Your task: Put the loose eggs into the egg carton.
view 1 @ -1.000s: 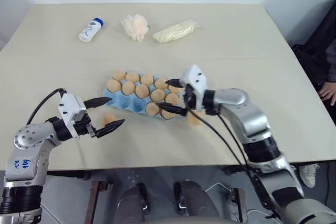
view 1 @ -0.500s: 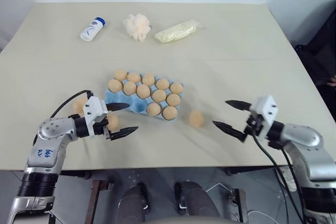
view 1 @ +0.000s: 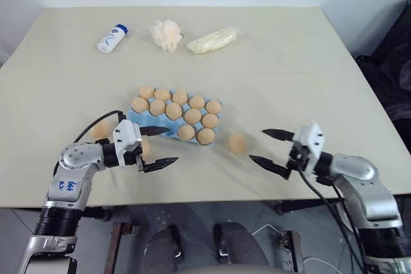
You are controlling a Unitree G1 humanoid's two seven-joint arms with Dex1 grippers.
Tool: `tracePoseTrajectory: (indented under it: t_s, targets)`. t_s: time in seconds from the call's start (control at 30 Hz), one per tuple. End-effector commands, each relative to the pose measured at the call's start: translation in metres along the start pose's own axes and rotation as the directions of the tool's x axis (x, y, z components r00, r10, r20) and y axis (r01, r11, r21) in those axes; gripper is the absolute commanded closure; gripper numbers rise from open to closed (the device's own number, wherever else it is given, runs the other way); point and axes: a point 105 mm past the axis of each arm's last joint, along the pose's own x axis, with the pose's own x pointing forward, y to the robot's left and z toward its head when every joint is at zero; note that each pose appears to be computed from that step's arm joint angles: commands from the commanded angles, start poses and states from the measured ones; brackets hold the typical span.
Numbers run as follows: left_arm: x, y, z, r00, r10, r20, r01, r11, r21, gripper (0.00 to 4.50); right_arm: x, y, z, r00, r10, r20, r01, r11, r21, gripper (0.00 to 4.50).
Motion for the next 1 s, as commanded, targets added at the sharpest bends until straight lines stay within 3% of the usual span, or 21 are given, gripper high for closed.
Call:
tracePoseTrajectory:
  t_s: [0.03,0.17,0.2,0.43,0.67,0.8,1.0]
  targets:
    - [-0.005,0.003,0.013,1.000,0.022,0.020,-0.023,0.998,0.055,0.00,0.018,0.001,-0.002,0.999,0.039,-0.014,-0.039,0.999,0.007,0.03]
    - [-0.010,-0.001,0.015,0.999,0.037,0.015,-0.038,0.998,0.052,0.00,0.036,-0.005,-0.011,0.999,0.040,-0.037,-0.040,0.999,0.021,0.03]
    - [-0.012,-0.001,0.015,0.999,0.043,0.011,-0.044,0.998,0.052,0.00,0.038,-0.006,-0.011,0.999,0.040,-0.024,-0.040,0.999,0.022,0.20]
    - [-0.024,0.001,0.016,0.996,0.094,0.005,-0.094,0.995,0.039,0.00,0.040,-0.010,-0.006,0.999,0.041,0.004,-0.041,0.999,-0.001,2.20]
    - [-0.047,0.011,0.012,0.982,0.185,-0.024,-0.185,0.983,0.014,0.00,0.053,0.022,0.051,0.975,0.203,0.088,-0.198,0.978,-0.062,2.25]
    - [-0.067,0.015,0.009,0.973,0.222,-0.068,-0.222,0.975,0.012,0.00,0.103,0.045,0.083,0.945,0.301,0.126,-0.293,0.953,-0.077,2.25]
    - [-0.084,0.020,0.007,0.952,0.291,-0.096,-0.291,0.957,0.014,0.00,0.159,0.052,0.092,0.942,0.323,0.086,-0.314,0.944,-0.104,2.25]
